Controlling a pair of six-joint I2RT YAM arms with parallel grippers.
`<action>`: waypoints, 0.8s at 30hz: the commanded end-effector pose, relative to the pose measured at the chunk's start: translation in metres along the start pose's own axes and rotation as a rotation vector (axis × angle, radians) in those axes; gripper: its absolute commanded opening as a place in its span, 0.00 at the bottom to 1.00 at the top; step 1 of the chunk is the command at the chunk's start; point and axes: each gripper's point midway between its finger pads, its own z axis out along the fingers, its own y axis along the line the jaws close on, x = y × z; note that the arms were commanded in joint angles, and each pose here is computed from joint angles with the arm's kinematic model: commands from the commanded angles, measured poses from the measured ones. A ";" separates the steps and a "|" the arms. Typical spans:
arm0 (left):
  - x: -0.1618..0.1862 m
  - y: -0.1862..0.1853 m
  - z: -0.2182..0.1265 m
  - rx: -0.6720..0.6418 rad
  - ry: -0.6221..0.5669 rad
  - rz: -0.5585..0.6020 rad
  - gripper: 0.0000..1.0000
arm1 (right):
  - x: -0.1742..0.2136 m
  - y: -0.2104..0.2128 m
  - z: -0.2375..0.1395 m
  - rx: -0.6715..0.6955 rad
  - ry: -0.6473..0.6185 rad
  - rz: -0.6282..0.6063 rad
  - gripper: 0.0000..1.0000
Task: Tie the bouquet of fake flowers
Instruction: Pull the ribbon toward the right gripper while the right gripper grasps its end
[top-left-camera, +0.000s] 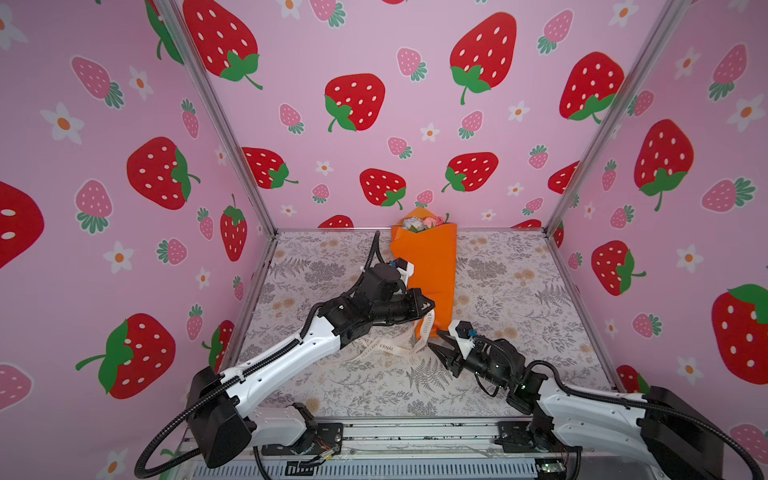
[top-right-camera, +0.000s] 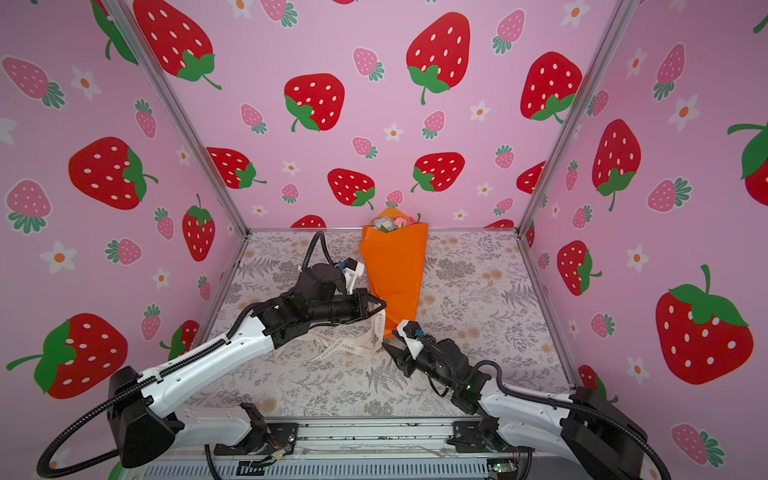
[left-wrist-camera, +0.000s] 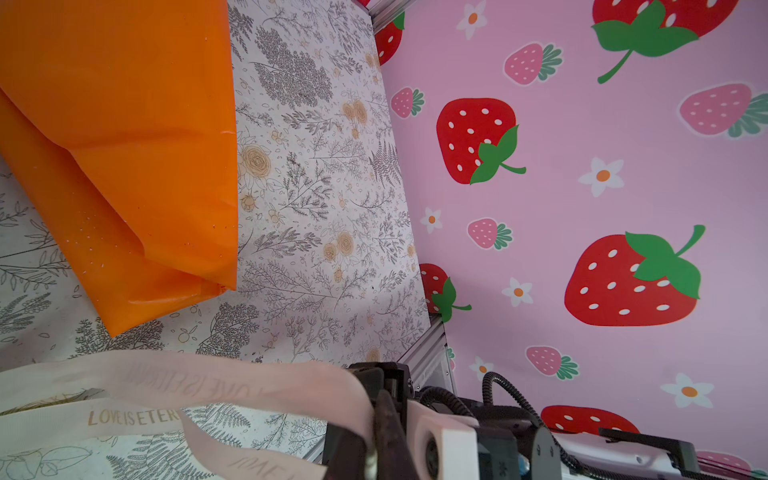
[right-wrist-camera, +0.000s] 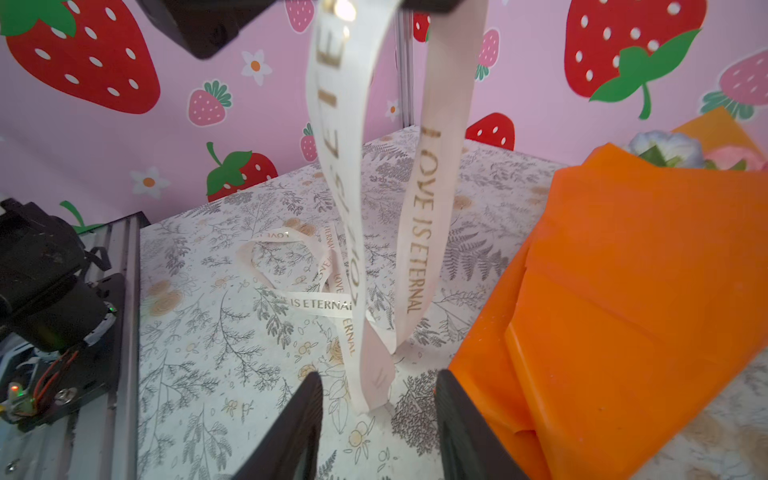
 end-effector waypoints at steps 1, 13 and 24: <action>-0.004 -0.007 -0.003 0.030 -0.012 -0.005 0.10 | -0.021 0.013 0.011 -0.064 -0.070 -0.012 0.51; 0.006 0.002 0.002 -0.014 0.053 0.000 0.22 | -0.035 -0.011 0.022 0.071 -0.099 0.055 0.00; 0.022 0.149 -0.082 -0.536 -0.081 -0.199 0.71 | -0.080 -0.065 -0.058 0.433 -0.070 0.081 0.00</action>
